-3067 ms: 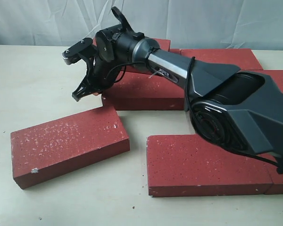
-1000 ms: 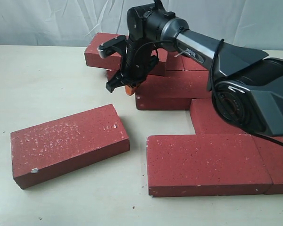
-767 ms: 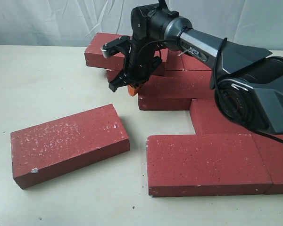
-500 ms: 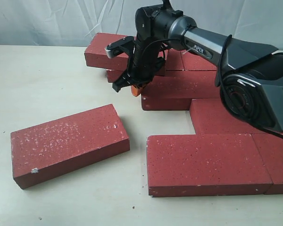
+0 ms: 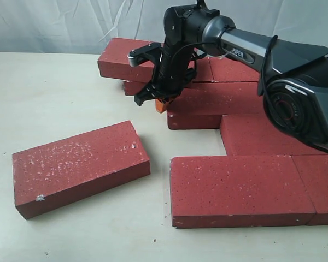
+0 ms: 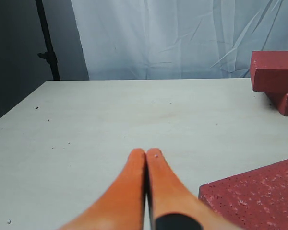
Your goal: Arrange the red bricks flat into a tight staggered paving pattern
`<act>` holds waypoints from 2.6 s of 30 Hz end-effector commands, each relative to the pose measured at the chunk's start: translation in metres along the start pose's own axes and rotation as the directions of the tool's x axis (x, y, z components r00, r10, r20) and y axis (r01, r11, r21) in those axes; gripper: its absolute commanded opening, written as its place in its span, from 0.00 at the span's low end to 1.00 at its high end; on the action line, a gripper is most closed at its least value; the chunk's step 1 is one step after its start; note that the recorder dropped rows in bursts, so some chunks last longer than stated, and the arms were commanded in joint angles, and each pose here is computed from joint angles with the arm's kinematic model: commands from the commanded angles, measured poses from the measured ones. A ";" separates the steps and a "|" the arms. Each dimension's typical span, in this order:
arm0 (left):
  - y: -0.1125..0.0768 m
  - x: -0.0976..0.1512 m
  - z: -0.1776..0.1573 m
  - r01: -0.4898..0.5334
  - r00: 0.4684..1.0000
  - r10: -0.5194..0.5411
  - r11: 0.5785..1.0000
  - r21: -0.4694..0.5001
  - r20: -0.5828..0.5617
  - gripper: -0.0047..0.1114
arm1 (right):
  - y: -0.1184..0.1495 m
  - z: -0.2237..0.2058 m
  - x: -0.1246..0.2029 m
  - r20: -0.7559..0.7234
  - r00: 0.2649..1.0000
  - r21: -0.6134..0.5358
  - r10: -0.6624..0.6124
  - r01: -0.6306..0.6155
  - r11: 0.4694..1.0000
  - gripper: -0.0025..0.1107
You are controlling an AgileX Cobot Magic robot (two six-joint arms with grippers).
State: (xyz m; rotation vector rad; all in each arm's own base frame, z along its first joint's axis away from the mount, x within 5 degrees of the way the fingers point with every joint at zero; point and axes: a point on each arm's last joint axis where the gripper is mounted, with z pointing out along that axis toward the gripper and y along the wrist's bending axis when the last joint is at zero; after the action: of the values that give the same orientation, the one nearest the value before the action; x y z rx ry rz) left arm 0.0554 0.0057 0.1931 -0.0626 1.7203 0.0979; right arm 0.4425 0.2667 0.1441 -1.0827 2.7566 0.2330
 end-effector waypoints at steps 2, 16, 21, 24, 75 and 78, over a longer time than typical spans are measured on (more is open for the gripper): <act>0.000 0.001 0.000 -0.001 1.000 0.001 1.000 0.003 0.005 0.04 | -0.004 -0.005 -0.002 0.044 0.999 -0.012 0.013 -0.013 1.000 0.01; 0.000 0.001 0.000 -0.001 1.000 0.001 1.000 0.003 0.005 0.04 | 0.014 -0.058 -0.014 0.192 0.981 -0.097 0.029 -0.011 0.995 0.01; 0.000 0.001 0.000 -0.001 1.000 0.001 1.000 0.003 0.005 0.04 | 0.026 -0.094 -0.012 0.220 0.975 -0.124 -0.023 0.051 0.991 0.01; 0.000 0.001 0.000 -0.001 1.000 0.001 1.000 0.003 0.005 0.04 | 0.026 -0.120 0.004 0.177 0.984 -0.059 -0.027 0.038 0.998 0.01; 0.008 -0.032 -0.007 0.688 0.648 -0.705 0.704 0.177 0.288 0.04 | 0.060 -0.169 0.191 0.283 0.956 -0.004 0.073 -0.075 0.997 0.01; 0.002 -0.052 -0.014 0.581 0.741 -0.613 0.790 0.198 0.272 0.04 | 0.061 -0.167 0.189 0.286 0.956 -0.020 0.074 -0.071 0.997 0.01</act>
State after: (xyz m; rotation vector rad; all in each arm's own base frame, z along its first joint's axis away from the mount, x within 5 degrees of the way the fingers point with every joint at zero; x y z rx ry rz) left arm 0.0530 0.0094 0.2296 -0.5869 1.2879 -0.4662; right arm 0.2458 0.1517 0.2714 -0.8757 2.5556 0.3638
